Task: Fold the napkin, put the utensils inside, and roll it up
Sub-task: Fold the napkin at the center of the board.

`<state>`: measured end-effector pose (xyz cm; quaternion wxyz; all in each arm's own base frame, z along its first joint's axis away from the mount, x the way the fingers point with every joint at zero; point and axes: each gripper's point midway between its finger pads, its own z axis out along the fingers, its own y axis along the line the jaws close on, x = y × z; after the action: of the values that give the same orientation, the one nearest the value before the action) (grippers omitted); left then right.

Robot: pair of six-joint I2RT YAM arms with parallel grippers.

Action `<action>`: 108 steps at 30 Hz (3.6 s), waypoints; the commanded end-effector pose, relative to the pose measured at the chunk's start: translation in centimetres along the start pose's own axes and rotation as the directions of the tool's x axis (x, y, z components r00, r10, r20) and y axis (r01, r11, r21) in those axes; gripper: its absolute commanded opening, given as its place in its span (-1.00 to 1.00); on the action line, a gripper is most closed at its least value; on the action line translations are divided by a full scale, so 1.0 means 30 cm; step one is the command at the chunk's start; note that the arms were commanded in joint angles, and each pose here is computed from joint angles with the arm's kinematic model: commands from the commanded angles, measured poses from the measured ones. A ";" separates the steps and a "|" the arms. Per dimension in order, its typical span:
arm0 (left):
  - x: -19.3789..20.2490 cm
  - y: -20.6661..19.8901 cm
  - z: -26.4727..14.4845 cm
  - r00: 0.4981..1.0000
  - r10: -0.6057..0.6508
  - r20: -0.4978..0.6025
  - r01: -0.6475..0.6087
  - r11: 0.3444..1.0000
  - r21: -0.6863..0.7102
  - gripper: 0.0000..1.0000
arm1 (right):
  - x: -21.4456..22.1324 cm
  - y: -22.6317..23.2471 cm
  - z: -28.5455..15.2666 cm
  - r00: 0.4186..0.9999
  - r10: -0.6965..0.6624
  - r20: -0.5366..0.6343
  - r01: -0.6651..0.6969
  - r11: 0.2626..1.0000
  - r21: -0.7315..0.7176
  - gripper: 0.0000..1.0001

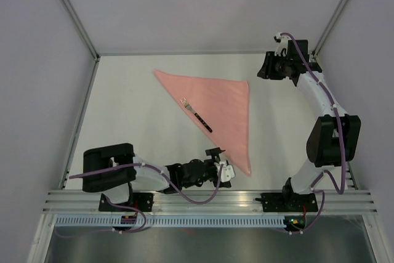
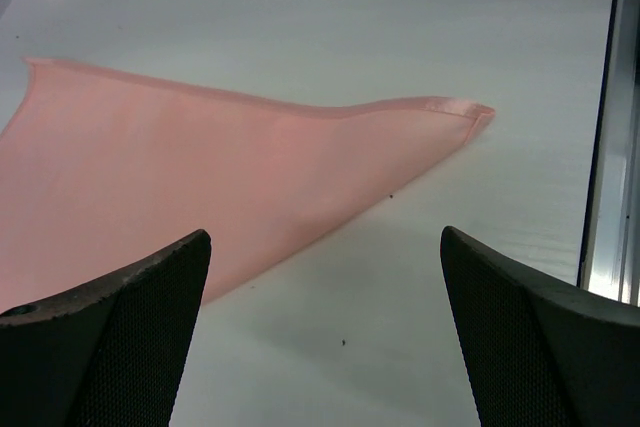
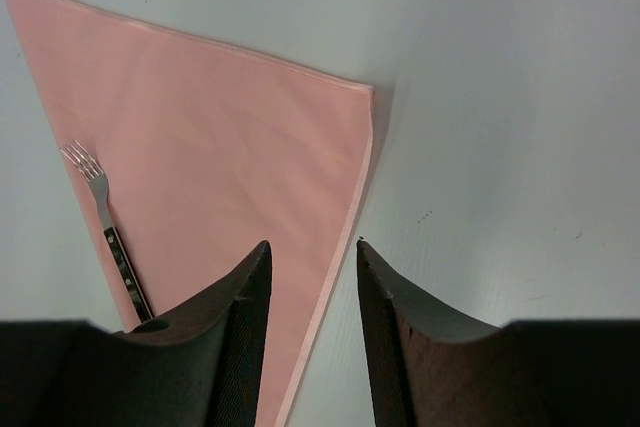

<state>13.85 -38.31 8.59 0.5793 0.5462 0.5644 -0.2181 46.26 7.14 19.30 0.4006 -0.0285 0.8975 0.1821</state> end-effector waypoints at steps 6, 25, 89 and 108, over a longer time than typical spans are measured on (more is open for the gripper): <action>-0.139 -0.117 0.136 0.983 0.130 0.131 -0.134 0.991 0.022 0.97 | -0.004 0.003 -0.008 1.000 0.028 0.009 -0.028 0.999 -0.015 -0.12; -0.047 -0.222 0.214 0.976 0.201 0.083 -0.206 0.977 0.054 0.77 | 0.007 -0.049 -0.005 0.998 0.057 0.008 -0.057 0.998 0.003 -0.23; -0.101 0.214 0.271 0.880 -0.471 0.062 0.471 0.851 -0.234 -0.95 | 0.019 -0.055 0.003 0.998 0.060 0.000 -0.060 0.998 0.007 -0.31; 0.163 0.688 0.104 0.642 -0.745 0.180 0.700 0.474 -0.535 -0.95 | 0.025 -0.048 0.003 0.998 0.063 -0.008 -0.063 0.998 -0.002 -0.30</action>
<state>33.34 -34.28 10.03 0.5468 0.1257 0.7977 -0.2212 45.97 5.67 18.25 0.3911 -0.0061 0.9012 0.1867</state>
